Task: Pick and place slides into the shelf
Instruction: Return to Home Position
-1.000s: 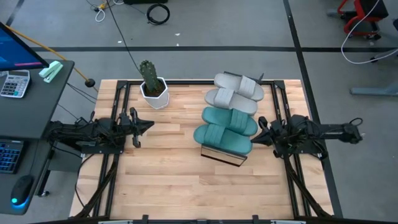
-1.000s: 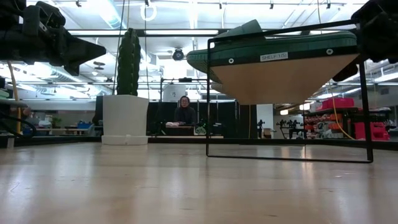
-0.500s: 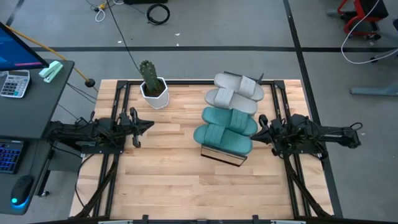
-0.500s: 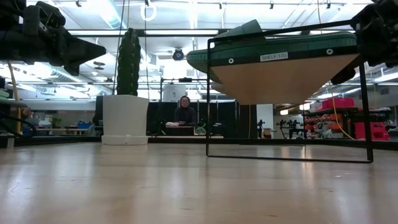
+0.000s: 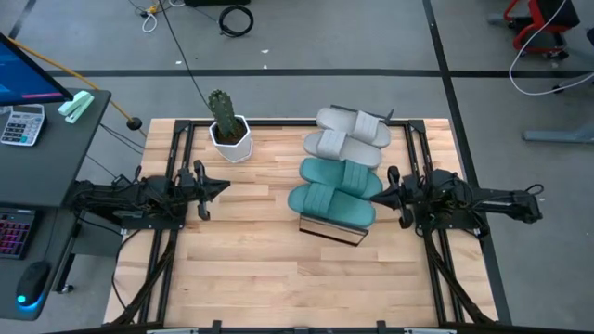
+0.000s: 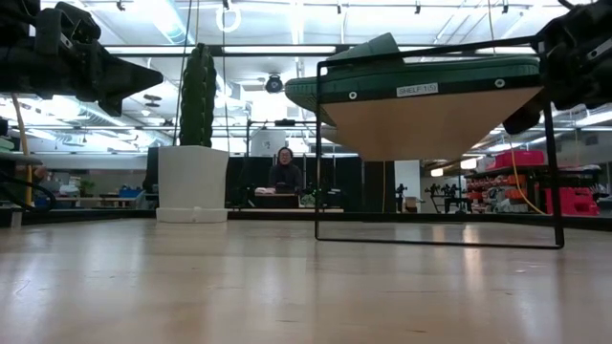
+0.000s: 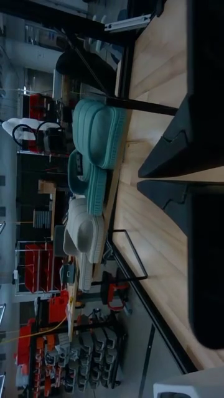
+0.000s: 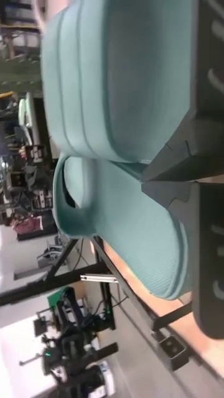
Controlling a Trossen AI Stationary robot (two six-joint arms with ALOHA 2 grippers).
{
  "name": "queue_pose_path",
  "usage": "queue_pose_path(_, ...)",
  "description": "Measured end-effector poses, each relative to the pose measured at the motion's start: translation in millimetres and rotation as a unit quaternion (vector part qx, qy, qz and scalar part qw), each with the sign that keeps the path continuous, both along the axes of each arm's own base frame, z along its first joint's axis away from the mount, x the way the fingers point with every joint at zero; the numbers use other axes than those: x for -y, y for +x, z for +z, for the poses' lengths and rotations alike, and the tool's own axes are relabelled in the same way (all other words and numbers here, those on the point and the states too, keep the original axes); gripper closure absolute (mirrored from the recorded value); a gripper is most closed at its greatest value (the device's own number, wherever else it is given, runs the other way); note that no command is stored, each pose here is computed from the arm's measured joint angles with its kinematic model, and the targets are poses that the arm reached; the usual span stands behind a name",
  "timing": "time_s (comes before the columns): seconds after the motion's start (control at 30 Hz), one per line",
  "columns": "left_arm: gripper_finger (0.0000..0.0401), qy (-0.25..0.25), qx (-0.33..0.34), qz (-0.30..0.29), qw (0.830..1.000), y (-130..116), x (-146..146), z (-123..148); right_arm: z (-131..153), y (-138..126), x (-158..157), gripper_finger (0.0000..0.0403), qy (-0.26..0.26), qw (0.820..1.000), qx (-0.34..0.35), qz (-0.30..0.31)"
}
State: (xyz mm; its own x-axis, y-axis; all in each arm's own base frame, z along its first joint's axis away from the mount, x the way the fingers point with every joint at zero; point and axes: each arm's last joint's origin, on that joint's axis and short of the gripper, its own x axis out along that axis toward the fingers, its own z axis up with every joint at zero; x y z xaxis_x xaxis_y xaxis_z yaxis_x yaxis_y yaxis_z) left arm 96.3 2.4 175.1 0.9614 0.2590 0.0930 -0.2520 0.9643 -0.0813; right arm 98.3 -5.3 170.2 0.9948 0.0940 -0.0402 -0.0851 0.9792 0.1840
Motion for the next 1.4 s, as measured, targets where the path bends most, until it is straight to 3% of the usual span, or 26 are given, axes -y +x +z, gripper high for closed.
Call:
queue_pose_path(0.37, 0.0365, 0.000, 0.000, 0.000, 1.000, 0.0, 0.0, 0.0, -1.1, 0.6, 0.2, 0.0388, 0.084, 0.996, -0.014, -0.006)
queue_pose_path(0.77, 0.0378, 0.000, 0.000, 0.000, 1.000, 0.0, 0.0, 0.0, -1.2, 0.6, 0.1, 0.0386, 0.081, 0.997, -0.014, -0.004)
queue_pose_path(0.93, 0.0370, 0.000, 0.000, 0.000, 1.000, 0.0, 0.0, 0.0, -1.2, 0.6, 0.4, 0.0388, 0.020, 1.000, -0.008, -0.006)
queue_pose_path(1.4, 0.0378, 0.000, 0.000, 0.000, 1.000, 0.0, 0.0, 0.0, -1.3, 0.7, 0.5, 0.0388, 0.020, 1.000, -0.008, -0.007)
